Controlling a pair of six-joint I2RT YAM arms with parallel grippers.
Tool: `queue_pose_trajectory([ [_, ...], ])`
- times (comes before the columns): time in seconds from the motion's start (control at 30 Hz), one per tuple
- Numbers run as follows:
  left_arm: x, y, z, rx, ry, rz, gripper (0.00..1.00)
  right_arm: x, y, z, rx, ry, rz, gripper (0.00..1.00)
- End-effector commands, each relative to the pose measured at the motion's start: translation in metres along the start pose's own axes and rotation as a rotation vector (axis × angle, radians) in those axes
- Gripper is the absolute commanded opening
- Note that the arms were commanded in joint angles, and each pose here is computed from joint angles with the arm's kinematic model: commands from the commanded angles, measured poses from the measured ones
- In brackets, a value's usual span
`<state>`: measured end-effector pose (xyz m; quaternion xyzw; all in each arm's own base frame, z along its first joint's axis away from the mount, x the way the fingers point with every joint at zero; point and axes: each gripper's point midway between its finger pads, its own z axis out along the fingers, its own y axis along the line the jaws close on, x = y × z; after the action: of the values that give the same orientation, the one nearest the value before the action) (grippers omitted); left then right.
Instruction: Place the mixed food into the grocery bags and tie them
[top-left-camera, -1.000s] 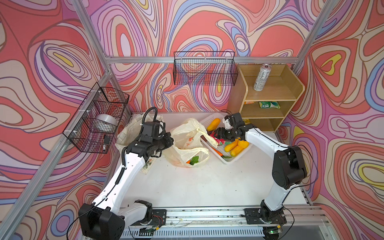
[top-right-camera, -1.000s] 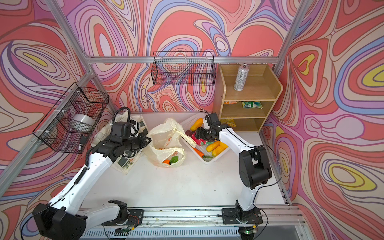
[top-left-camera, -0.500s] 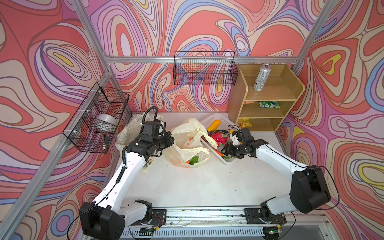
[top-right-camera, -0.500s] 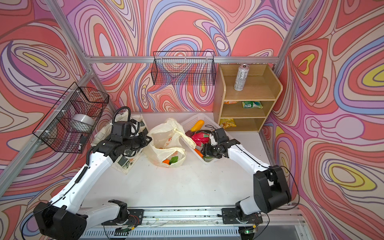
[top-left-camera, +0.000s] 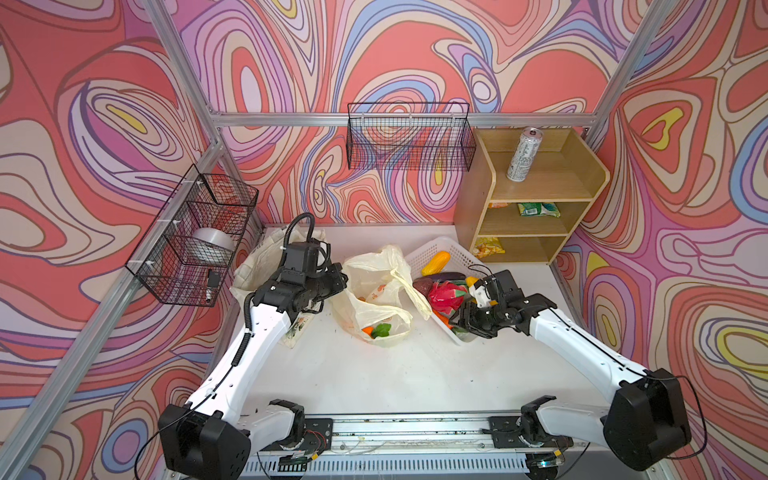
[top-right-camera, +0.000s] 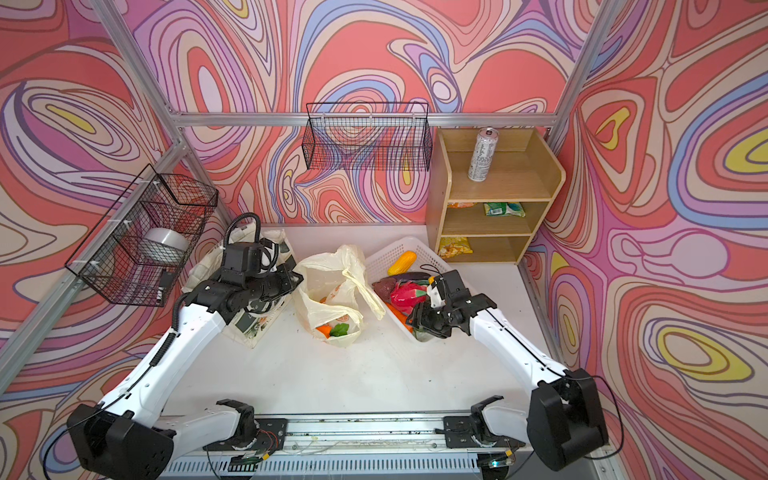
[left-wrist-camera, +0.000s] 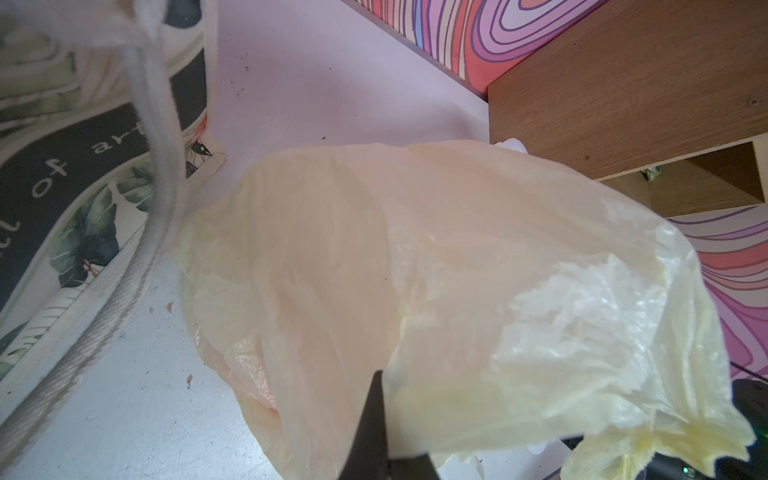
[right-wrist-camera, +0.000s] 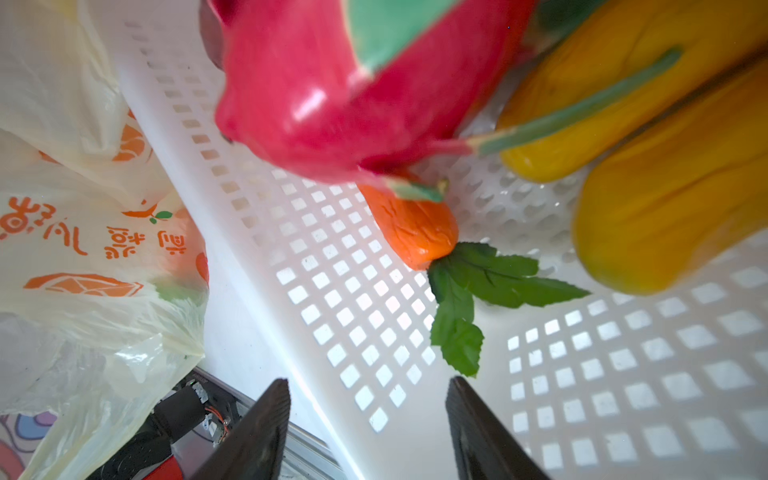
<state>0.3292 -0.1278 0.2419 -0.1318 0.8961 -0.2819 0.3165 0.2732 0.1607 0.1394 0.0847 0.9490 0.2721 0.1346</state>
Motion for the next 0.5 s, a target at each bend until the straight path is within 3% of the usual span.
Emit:
queue_pose_trajectory([
  [0.0, -0.005, 0.000, -0.001, 0.000, -0.020, 0.001, 0.00, -0.076, 0.041, -0.028, 0.010, -0.203, -0.135, 0.66],
  [0.07, -0.005, 0.001, -0.003, 0.000, -0.021, 0.002, 0.00, -0.109, 0.055, -0.028, 0.027, -0.257, -0.187, 0.68],
  [0.2, -0.004, 0.001, -0.003, 0.000, -0.020, 0.001, 0.00, -0.150, 0.062, 0.007, 0.069, -0.237, -0.234, 0.69],
  [0.37, -0.005, 0.001, -0.005, 0.001, -0.029, 0.002, 0.00, -0.158, 0.051, 0.063, 0.064, -0.146, -0.227, 0.66],
  [0.47, -0.004, 0.001, -0.003, 0.005, -0.024, 0.001, 0.00, -0.143, 0.038, 0.077, 0.081, -0.082, -0.224, 0.64],
])
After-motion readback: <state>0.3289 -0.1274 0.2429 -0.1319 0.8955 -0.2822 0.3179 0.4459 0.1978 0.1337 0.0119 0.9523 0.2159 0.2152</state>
